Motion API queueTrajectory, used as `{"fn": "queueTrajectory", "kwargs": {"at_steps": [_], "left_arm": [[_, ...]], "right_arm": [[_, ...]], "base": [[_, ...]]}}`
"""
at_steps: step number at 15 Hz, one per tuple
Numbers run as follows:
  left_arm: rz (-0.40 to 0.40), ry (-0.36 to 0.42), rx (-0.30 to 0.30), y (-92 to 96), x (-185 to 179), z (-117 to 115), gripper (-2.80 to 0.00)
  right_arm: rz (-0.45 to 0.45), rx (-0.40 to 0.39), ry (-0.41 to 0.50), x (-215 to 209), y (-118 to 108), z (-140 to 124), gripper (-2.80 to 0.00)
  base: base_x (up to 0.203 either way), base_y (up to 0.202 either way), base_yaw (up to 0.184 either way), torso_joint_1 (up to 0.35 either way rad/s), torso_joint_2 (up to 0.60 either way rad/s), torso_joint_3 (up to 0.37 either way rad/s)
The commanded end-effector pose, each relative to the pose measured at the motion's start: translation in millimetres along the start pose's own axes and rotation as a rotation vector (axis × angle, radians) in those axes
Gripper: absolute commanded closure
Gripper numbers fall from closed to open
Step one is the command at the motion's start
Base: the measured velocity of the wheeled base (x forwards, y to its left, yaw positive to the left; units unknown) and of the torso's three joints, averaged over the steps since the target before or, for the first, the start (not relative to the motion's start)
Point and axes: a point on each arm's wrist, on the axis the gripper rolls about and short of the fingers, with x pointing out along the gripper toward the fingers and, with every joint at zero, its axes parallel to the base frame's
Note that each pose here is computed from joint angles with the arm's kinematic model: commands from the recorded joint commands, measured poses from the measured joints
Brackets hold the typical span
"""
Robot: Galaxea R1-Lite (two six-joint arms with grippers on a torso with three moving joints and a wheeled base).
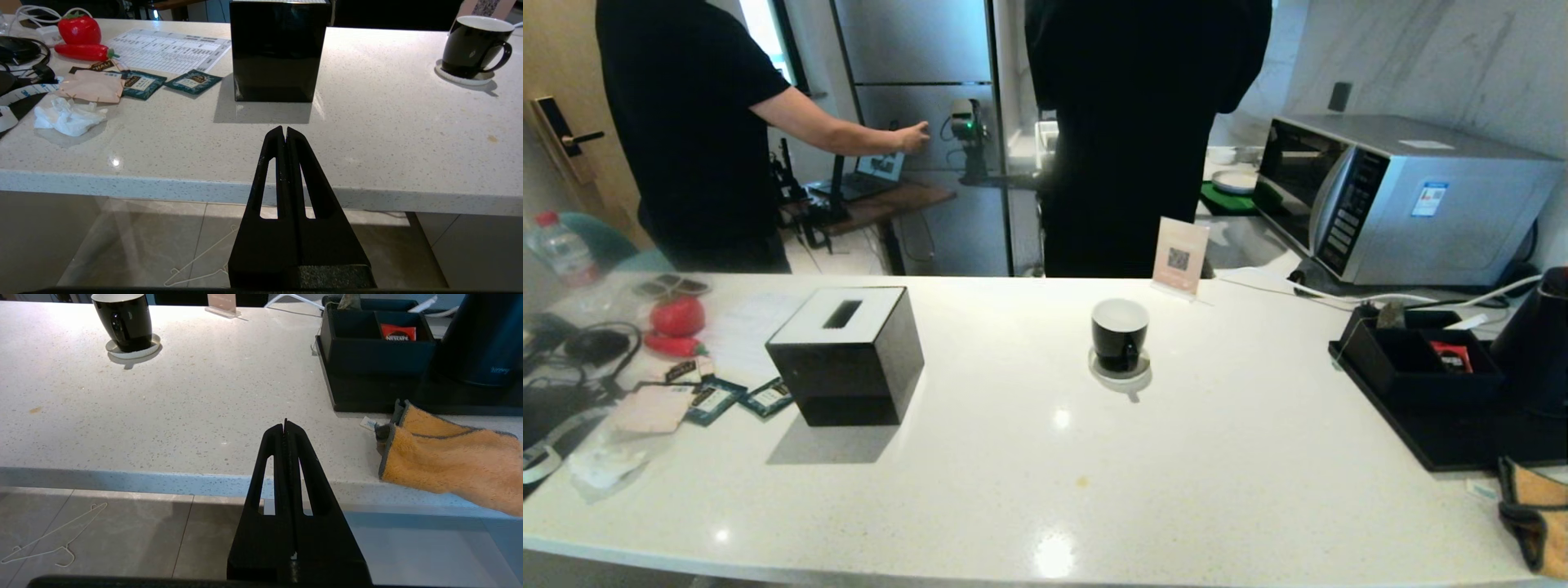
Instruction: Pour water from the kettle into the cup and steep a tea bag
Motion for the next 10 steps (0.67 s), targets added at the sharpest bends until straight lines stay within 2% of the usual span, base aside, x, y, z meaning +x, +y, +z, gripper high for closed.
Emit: {"fn": "queueTrajectory", "kwargs": {"at_steps": [1,10], "left_arm": [[0.001,0.001,-0.001,0.0,0.1,0.1,0.00],[0.001,0.001,-0.001,0.0,0.1,0.1,0.00]], "right_arm": [[0.001,0.001,-0.001,0.0,0.0,0.0,0.00],[0.001,0.000,-0.001,0.0,0.0,0.0,0.00]], "base": [[0.007,-0.069,0.008,0.002,0.01,-0.001],[0.000,-0.183,0.000,0.004,0.00,0.003]]}}
